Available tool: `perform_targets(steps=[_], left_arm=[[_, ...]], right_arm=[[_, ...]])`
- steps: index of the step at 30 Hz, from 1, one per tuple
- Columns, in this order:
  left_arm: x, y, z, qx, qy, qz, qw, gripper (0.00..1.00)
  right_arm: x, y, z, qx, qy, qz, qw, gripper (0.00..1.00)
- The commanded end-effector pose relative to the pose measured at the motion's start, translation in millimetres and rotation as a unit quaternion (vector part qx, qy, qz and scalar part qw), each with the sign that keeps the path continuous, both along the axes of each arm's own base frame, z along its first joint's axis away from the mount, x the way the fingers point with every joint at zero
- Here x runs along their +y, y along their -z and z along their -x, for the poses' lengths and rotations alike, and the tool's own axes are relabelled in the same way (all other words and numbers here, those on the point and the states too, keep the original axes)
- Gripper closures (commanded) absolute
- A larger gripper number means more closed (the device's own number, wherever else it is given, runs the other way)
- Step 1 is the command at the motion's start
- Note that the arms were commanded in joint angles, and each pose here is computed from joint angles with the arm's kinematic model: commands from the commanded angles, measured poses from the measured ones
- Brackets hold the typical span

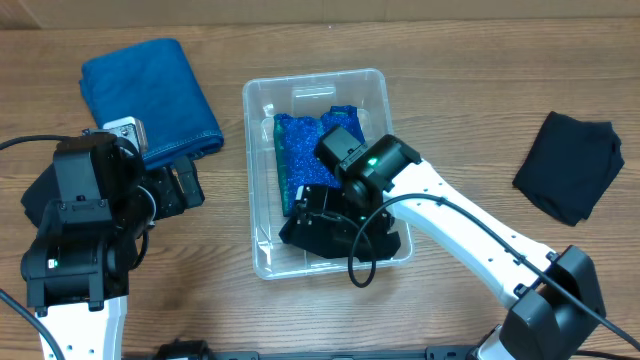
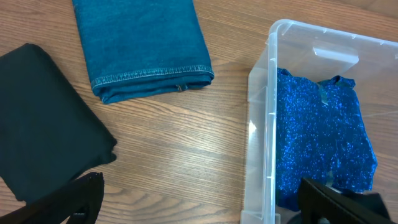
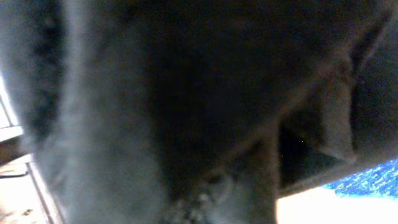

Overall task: Pack container
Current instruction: 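Lay the black cloth into the bin's front half and release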

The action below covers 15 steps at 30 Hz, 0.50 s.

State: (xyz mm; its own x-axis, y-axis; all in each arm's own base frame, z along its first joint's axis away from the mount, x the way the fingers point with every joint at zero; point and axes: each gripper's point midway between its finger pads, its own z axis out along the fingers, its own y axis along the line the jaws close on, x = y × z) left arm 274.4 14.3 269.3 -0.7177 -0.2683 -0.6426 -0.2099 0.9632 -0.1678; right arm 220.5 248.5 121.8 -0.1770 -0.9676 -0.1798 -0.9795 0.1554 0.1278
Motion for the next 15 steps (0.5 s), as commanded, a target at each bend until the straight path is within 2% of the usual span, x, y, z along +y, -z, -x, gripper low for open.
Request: perform_targets(steps=[1,3,4,5,7,9,11,13,15], left_arm=[[-0.5,-6.9,-2.0,-0.009,0.005,0.0,1.0,0.0],[-0.5,-6.8,-2.0,-0.009,0.005,0.0,1.0,0.0],[-0.5,-6.8,-2.0,-0.009,0.005,0.0,1.0,0.0],[-0.5,-6.8,-1.9,-0.008,0.005,0.0,1.0,0.0],[-0.4,-6.8,-1.9,-0.009,0.005,0.0,1.0,0.0],[-0.5,-6.8,-2.0,-0.009,0.005,0.0,1.0,0.0],[-0.4,-6.8,-1.9,-0.008,0.005,0.0,1.0,0.0],[-0.4,-6.8,-1.9,-0.008,0.005,0.0,1.0,0.0],[-0.4,-6.8,-1.9,-0.008,0.005,0.0,1.0,0.0]], right_arm=[[-14.9,-4.0,-76.3,-0.151,0.128,0.038,0.979,0.0],[-49.5,-33.0,-138.3,-0.304,0.301,0.079,0.9,0.0],[-58.7,-46.1,-147.6,-0.339,0.332,0.085,0.876,0.0],[-61.5,-59.4,-152.4,-0.361,0.342,0.078,0.864,0.0],[-61.6,-88.0,-153.4,-0.381,0.369,0.035,0.847,0.0],[-72.5,-124.2,-150.8,-0.392,0.435,-0.025,0.81,0.0],[-105.0,-161.1,-150.1,-0.39,0.534,-0.089,0.745,0.0],[-170.0,-190.6,-150.1,-0.375,0.646,-0.135,0.652,0.0],[-226.7,-193.7,-151.1,-0.351,0.697,-0.139,0.609,0.0]])
